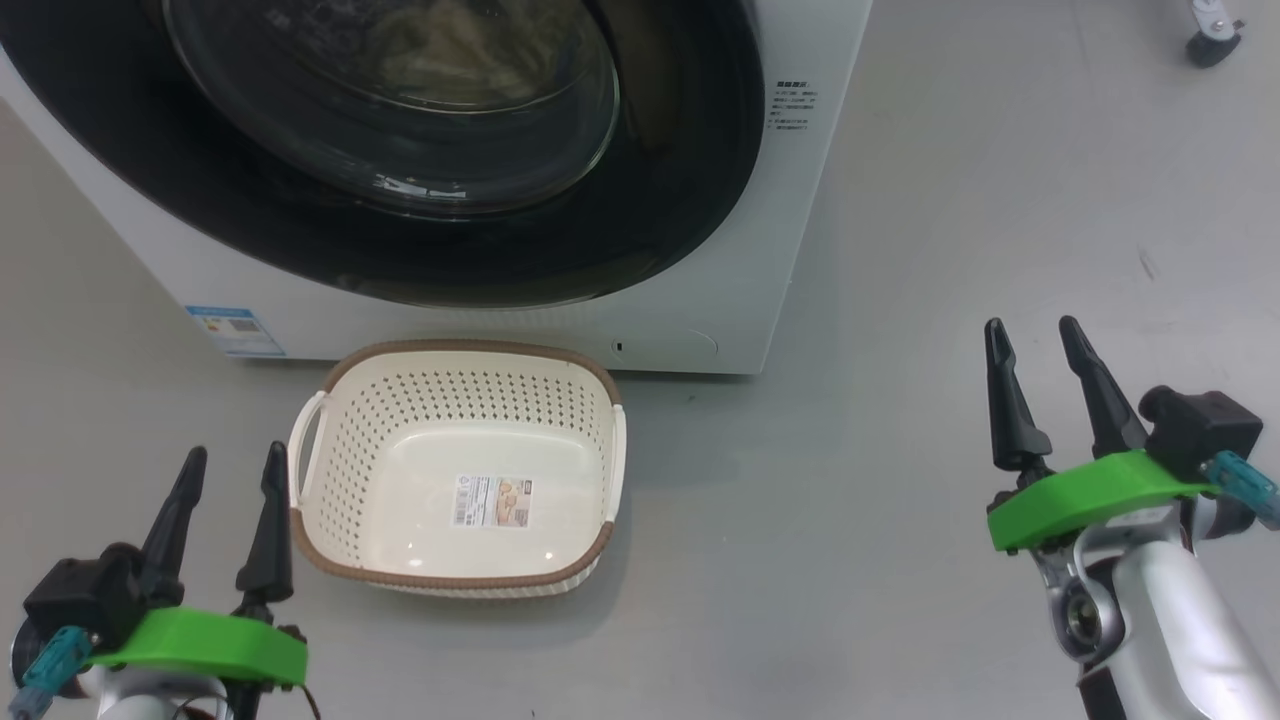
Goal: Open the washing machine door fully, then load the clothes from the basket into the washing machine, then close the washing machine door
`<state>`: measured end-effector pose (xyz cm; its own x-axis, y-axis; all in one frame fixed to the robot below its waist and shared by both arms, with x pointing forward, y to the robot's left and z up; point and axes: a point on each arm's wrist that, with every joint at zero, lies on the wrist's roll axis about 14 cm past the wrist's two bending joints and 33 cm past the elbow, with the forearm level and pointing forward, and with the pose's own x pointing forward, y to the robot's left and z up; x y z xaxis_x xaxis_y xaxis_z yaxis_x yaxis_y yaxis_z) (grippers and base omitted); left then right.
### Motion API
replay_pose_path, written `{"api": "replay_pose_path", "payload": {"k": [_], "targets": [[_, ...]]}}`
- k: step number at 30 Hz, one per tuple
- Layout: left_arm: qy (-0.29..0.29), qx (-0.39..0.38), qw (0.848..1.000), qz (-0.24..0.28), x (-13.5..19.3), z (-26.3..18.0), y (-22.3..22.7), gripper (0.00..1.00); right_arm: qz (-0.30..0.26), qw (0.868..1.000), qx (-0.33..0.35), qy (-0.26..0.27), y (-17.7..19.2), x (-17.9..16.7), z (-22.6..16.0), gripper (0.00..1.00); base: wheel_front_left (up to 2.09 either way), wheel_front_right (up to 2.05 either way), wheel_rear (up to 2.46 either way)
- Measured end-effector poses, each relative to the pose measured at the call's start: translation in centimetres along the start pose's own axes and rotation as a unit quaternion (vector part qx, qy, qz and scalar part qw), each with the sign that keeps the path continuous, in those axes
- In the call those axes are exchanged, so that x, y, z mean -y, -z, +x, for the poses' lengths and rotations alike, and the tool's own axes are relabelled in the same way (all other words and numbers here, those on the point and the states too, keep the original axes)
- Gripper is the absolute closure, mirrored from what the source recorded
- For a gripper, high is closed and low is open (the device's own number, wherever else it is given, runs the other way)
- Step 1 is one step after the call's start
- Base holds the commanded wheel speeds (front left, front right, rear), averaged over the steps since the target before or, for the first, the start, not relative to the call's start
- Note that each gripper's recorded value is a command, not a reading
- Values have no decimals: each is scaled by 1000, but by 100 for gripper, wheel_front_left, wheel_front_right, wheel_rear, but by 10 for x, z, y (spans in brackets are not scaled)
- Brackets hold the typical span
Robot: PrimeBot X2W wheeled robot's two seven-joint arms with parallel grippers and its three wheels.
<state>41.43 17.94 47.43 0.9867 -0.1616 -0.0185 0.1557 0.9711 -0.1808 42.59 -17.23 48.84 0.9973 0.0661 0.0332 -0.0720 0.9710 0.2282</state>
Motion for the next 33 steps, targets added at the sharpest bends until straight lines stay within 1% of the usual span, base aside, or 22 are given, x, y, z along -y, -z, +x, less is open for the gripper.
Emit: {"api": "replay_pose_path", "payload": {"k": [12, 32, 33], "targets": [[7, -7, 1000, 2, 4, -2, 3, 0, -3, 1000, -7, 29, 2, 18, -29, 0, 0, 0, 0], [2, -12, 1000, 21, -1, -2, 6, 0, -5, 999, 2, 43, -4, 28, -34, 0, 0, 0, 0], [1, -17, 1000, 21, 0, -2, 9, 100, -4, 999, -2, 45, -2, 28, -35, 100, 0, 0, 0]]}}
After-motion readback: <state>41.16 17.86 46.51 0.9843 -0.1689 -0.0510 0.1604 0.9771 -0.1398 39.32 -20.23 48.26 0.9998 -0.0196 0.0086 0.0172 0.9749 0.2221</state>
